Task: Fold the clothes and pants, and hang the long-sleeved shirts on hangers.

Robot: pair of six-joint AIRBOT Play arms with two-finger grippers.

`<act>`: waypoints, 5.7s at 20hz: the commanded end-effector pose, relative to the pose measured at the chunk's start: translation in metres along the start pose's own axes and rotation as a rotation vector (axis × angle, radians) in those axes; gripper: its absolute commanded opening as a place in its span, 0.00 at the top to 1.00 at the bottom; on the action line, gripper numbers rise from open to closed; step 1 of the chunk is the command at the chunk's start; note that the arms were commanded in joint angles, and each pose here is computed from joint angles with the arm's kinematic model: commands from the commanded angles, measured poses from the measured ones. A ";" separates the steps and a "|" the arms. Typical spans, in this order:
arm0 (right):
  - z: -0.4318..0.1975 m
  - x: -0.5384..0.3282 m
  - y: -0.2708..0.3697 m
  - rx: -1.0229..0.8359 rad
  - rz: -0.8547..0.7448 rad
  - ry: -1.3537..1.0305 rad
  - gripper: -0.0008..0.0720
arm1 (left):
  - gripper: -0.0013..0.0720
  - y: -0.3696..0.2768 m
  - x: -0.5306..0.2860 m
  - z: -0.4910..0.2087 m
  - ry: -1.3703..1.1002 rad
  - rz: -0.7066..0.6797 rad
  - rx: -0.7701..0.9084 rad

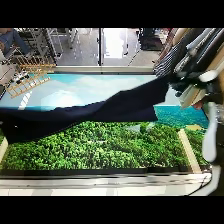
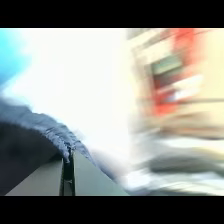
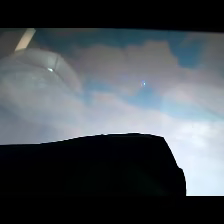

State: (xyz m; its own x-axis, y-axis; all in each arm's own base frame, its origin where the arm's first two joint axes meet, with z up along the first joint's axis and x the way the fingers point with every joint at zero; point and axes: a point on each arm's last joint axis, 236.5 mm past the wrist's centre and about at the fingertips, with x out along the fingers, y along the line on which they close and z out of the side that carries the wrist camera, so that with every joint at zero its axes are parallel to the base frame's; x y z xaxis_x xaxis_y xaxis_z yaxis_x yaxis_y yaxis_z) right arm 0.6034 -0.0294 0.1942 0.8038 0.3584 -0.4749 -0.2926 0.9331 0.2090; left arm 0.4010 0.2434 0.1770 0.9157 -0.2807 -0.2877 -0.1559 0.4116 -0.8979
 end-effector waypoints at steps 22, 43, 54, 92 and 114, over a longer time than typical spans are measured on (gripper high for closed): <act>-0.101 -0.256 0.024 0.158 -0.356 0.135 0.98 | 0.97 -0.073 -0.041 0.014 -0.277 -0.210 0.034; -0.172 0.088 -0.084 0.517 -0.289 0.174 0.30 | 0.12 0.082 0.126 0.079 -0.500 -0.152 -0.123; -0.251 -0.039 0.153 0.642 0.369 0.612 0.45 | 0.12 0.250 -0.073 -0.036 0.199 0.775 0.165; -0.292 -0.097 0.228 -0.194 -0.334 0.943 0.98 | 0.96 0.263 0.005 -0.057 0.245 0.664 0.107; -0.331 -0.112 0.048 0.614 -0.187 0.812 0.27 | 0.33 0.239 -0.006 -0.115 0.477 0.566 -0.019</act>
State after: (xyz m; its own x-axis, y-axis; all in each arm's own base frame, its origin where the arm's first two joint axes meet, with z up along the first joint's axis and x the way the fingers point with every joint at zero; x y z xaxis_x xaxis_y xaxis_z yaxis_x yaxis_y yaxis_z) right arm 0.3884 -0.0171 -0.0193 0.1602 0.2177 -0.9628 0.2378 0.9381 0.2517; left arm 0.3226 0.2489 -0.0758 0.4500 -0.3455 -0.8235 -0.5294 0.6394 -0.5576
